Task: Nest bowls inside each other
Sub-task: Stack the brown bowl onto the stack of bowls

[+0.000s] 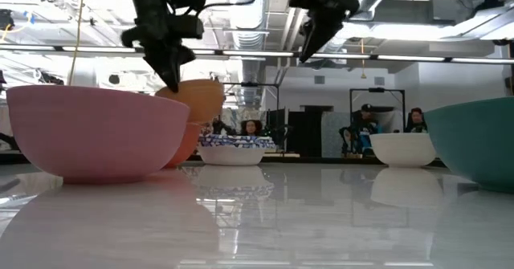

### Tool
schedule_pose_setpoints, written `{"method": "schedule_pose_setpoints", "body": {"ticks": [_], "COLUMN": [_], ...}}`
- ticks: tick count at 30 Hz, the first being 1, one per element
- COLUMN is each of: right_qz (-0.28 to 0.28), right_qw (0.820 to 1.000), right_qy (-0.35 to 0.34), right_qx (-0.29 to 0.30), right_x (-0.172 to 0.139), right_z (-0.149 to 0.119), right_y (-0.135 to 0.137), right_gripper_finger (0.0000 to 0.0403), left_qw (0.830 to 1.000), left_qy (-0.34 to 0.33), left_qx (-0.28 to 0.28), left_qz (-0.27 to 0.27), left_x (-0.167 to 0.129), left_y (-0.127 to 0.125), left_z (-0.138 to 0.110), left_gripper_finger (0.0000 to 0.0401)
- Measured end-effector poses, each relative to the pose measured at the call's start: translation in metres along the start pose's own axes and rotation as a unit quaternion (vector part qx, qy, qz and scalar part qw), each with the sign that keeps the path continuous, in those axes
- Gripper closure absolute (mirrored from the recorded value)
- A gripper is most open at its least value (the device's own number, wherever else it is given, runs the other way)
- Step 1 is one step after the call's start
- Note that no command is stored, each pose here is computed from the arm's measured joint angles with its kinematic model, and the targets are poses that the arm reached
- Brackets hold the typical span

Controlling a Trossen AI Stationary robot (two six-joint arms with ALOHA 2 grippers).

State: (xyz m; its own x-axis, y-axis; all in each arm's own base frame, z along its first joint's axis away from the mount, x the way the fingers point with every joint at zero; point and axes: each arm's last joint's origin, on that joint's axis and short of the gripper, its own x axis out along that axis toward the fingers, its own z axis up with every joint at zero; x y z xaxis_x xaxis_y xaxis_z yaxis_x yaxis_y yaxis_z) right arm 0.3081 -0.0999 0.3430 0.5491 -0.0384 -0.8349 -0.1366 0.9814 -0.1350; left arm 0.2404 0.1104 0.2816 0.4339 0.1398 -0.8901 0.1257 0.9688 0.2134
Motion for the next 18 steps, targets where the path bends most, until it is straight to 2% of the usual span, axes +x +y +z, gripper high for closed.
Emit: {"method": "schedule_pose_setpoints", "body": {"ticks": [4,10,14,18], "right_qz": [0.011,-0.015,0.001,-0.007], "right_qw": [1.000,0.999,0.995,0.986], "right_qy": [-0.003,-0.001,-0.017,-0.049], "right_qx": [-0.026,-0.036,-0.095,-0.156], "right_x": [0.025,0.055,0.058,0.050], "right_z": [0.007,0.012,0.015,0.024], "right_y": [-0.001,-0.012,-0.010,-0.003], "right_gripper_finger": [0.0233,0.0245,0.0251,0.0258], "left_qw": [0.997,0.988,0.981,0.973], "left_qy": [-0.006,-0.002,-0.009,-0.015], "left_qx": [0.074,0.152,0.193,0.230], "left_qz": [-0.014,-0.007,-0.015,-0.021], "left_x": [0.001,0.001,0.000,0.000], "left_y": [-0.018,-0.039,-0.051,-0.062], "left_z": [0.011,0.022,0.028,0.032], "left_gripper_finger": [0.0401,0.0401,0.0401,0.0401]}}
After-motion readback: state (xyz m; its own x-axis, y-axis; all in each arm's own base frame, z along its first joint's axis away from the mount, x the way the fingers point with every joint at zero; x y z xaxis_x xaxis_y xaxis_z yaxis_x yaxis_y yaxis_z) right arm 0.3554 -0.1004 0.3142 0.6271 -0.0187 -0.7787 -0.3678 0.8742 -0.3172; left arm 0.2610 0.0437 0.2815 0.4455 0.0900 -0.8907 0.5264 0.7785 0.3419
